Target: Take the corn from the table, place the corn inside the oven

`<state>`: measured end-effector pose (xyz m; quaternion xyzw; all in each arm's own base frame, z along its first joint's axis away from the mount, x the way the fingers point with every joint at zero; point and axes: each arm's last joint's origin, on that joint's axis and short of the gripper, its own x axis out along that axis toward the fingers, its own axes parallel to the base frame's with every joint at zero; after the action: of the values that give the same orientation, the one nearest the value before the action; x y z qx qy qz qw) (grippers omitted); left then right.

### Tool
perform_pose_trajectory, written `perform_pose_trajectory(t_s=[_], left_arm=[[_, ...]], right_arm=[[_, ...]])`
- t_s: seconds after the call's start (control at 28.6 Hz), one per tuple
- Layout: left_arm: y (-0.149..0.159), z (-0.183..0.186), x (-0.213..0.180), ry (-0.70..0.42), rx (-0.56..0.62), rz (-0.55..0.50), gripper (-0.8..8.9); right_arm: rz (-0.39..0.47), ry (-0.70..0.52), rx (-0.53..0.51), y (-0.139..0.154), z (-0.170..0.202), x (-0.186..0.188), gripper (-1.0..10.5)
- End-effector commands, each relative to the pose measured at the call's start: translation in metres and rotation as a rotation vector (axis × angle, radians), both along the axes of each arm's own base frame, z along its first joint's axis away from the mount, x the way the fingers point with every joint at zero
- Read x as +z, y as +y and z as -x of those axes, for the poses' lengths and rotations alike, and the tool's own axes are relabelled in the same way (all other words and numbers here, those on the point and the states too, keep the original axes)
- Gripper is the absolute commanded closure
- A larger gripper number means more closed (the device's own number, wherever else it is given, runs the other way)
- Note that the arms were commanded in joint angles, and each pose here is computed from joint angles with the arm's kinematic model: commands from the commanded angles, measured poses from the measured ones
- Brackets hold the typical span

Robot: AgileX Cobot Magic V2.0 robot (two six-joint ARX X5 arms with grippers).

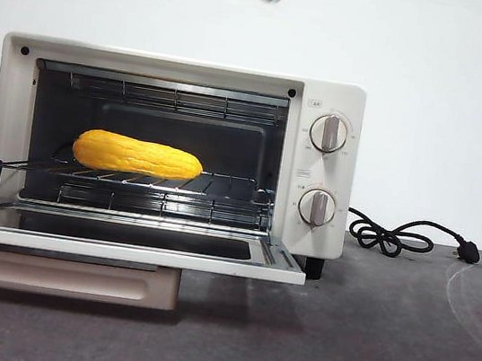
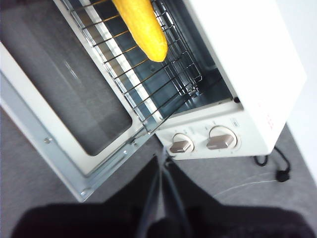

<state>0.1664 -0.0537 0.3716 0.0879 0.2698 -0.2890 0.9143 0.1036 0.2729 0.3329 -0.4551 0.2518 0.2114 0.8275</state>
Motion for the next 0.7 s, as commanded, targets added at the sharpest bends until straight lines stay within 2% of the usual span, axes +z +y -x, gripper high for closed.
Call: perform_pose_trajectory(t_s=[0.04,0.18,0.35,0.53,0.7], left_arm=[[0.011,-0.014,-0.007,0.086,-0.073,0.138,8.21],[0.027,-0.033,-0.020,0.192,-0.068,0.226,8.21],[0.044,-0.051,-0.038,0.304,0.022,0.245,8.21],[0.055,-0.055,-0.045,0.341,0.073,0.255,8.21],[0.060,-0.052,-0.049,0.380,0.095,0.252,8.21]], right_arm=[[-0.092,0.058,0.012,-0.012,0.006,0.013,9.6],[-0.192,0.116,0.043,-0.033,0.010,0.032,9.6],[-0.319,0.146,0.051,-0.065,0.009,0.055,9.6],[-0.436,0.198,0.091,-0.095,0.006,0.072,9.6],[-0.533,0.283,0.191,-0.116,-0.001,0.082,9.6]])
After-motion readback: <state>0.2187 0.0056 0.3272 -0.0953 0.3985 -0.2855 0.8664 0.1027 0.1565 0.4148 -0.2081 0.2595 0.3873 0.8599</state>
